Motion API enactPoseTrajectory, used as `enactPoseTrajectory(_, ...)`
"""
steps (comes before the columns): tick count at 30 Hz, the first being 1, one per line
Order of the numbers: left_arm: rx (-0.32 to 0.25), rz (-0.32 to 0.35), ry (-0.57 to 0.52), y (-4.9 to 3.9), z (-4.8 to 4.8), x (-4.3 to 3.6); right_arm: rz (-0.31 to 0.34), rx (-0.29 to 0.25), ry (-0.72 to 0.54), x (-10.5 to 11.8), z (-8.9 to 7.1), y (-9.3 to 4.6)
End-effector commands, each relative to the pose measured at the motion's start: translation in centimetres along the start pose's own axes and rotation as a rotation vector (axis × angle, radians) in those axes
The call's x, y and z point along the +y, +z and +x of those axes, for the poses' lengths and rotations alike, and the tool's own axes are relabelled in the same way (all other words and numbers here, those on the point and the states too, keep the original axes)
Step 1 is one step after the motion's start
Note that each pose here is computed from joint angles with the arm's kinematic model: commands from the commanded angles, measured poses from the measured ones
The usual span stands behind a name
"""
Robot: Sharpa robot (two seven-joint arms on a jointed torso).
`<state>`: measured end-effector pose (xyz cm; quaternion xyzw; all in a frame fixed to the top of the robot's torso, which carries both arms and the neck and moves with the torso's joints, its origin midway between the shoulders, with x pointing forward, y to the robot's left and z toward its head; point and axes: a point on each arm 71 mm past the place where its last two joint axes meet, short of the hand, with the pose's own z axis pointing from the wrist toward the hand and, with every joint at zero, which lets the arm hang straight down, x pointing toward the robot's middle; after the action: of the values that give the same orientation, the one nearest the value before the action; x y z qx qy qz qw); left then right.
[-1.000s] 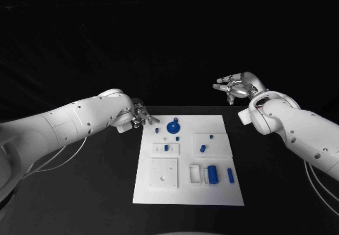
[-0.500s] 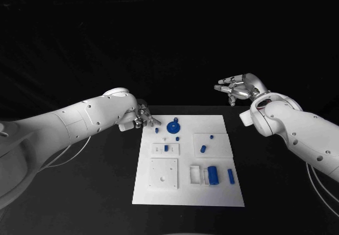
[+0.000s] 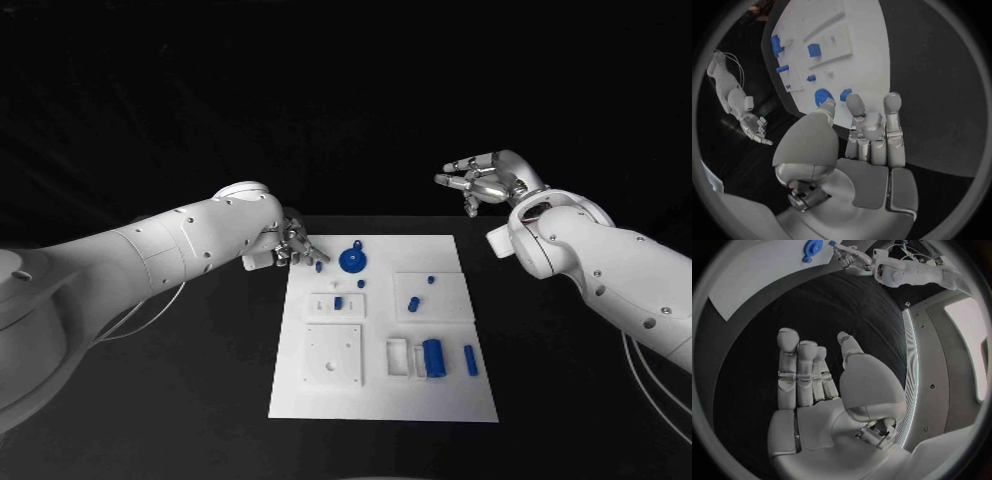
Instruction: Assemble the parts on the task board
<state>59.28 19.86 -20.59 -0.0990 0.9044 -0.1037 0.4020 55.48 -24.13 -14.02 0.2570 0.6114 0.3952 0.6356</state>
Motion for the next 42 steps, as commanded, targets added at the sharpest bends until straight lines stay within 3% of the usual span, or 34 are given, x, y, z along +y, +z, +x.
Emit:
enactPoseTrajectory(1,0.042,0.015,0.012,0.05,0.37,-0.21,-0.012,0.003,-0.011,0.14,0.09,0.0)
enactPoseTrajectory(23,0.024,0.042,-0.037,0.1,0.44,-0.72,-0.009,0.008,-0.013,0.09,0.31,0.1)
enactPoseTrajectory(42,0.046,0.042,-0.041,0.17,0.61,-0.93,-0.007,0.013,-0.012,0.08,0.44,0.14)
